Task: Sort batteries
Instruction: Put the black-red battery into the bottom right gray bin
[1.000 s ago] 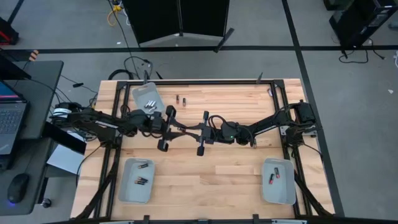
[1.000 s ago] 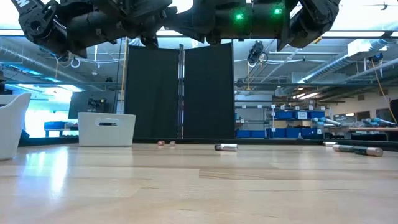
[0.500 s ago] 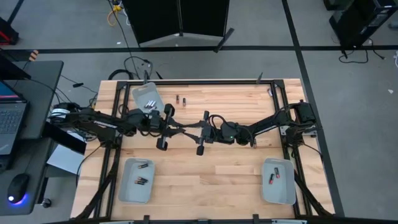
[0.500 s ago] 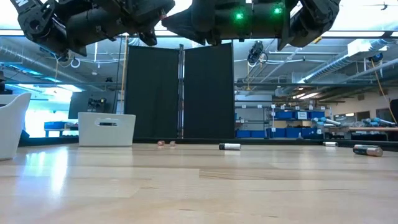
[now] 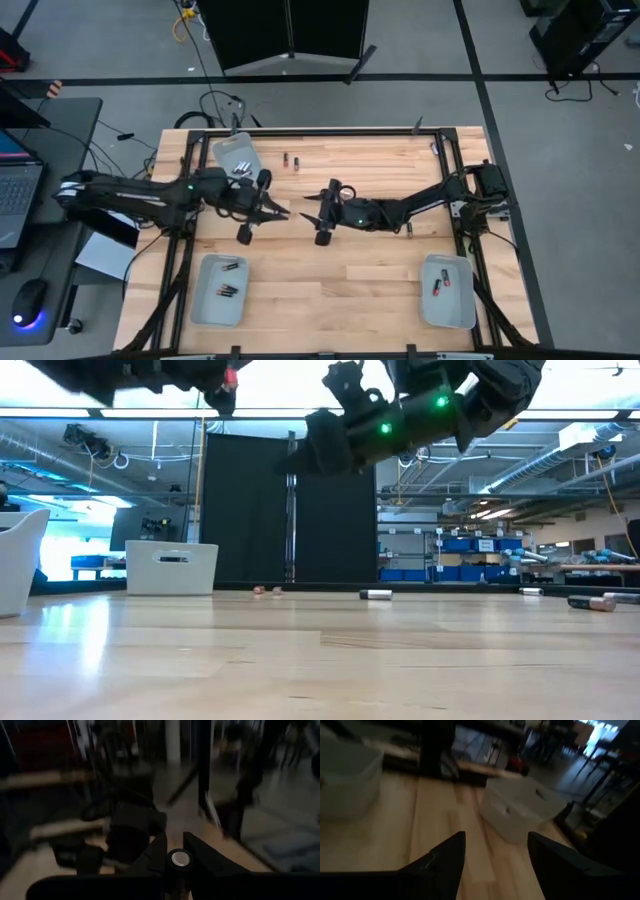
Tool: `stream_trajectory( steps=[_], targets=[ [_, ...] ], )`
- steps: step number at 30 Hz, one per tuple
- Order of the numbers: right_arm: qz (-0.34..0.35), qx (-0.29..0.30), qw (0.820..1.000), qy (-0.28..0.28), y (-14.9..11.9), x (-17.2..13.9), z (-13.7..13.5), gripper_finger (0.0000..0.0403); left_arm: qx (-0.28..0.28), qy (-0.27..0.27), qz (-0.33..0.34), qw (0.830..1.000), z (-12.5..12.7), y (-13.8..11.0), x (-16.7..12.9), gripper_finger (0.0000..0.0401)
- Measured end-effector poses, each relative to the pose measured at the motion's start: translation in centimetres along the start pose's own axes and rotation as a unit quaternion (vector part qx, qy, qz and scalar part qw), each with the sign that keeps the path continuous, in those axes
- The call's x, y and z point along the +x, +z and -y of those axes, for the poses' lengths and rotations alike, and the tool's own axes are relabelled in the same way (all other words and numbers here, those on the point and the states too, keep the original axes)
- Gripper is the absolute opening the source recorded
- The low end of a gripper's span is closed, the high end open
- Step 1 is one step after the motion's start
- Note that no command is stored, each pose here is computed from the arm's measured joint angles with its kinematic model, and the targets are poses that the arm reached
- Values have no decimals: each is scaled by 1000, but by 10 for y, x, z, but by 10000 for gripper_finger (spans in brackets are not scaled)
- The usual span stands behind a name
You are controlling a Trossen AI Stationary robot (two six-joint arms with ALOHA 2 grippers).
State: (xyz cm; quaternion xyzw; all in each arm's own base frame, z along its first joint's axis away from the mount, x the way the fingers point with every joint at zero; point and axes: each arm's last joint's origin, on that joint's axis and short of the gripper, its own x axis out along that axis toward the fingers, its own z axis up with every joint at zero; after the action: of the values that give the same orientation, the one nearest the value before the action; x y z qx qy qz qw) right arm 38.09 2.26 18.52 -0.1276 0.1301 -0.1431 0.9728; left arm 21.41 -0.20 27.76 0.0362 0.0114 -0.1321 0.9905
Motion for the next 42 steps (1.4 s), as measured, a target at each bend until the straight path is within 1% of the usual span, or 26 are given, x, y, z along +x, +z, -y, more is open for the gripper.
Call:
stream_trajectory(
  steps=[2,4,7,10,14,17,19,20,22,24,27,29,31,35,36,37,39,42],
  targets=[
    [-20,-8,1000,2,-5,1,1,215,-11,5,-65,998,4,8,-2,49],
    [-39,-12,999,7,-8,1,2,200,-26,10,-139,990,11,13,-4,49],
    [-65,-13,998,21,-15,3,6,171,-60,28,-229,971,25,18,-8,49],
    [-80,-13,996,40,-19,4,10,136,-118,35,-293,948,42,15,-13,49],
    [-92,-18,994,51,-23,6,15,88,-205,30,-349,914,69,6,-20,49],
    [-96,-33,993,60,-25,7,19,56,-244,39,-393,885,90,-2,-22,49],
    [-95,-39,993,65,-26,8,21,37,-267,46,-424,864,103,-9,-23,49],
    [-93,-39,993,65,-25,8,22,28,-275,48,-434,856,110,-12,-22,49],
    [-93,-39,992,70,-26,9,25,14,-287,51,-453,843,122,-18,-18,49],
    [-93,-38,992,75,-27,10,26,8,-290,56,-465,834,132,-24,-16,49],
    [-90,-45,991,82,-27,10,28,10,-285,73,-463,836,140,-27,-14,49],
    [-93,-48,991,82,-26,10,29,18,-276,89,-443,849,138,-22,-14,49],
    [-91,-50,991,81,-23,8,31,21,-273,111,-418,859,130,-13,-16,49],
    [-97,-54,990,83,-13,-1,37,14,-272,154,-413,856,109,-8,-20,49],
    [-99,-56,990,83,-9,-4,39,12,-270,159,-408,857,103,-7,-20,49],
    [-101,-58,990,84,-6,-8,41,10,-268,162,-398,862,98,-6,-17,49],
    [-106,-60,989,85,1,-16,45,8,-256,158,-375,877,90,-4,-9,49],
    [-123,-39,988,89,12,-32,50,13,-229,144,-329,905,76,-1,7,49]
  ],
)
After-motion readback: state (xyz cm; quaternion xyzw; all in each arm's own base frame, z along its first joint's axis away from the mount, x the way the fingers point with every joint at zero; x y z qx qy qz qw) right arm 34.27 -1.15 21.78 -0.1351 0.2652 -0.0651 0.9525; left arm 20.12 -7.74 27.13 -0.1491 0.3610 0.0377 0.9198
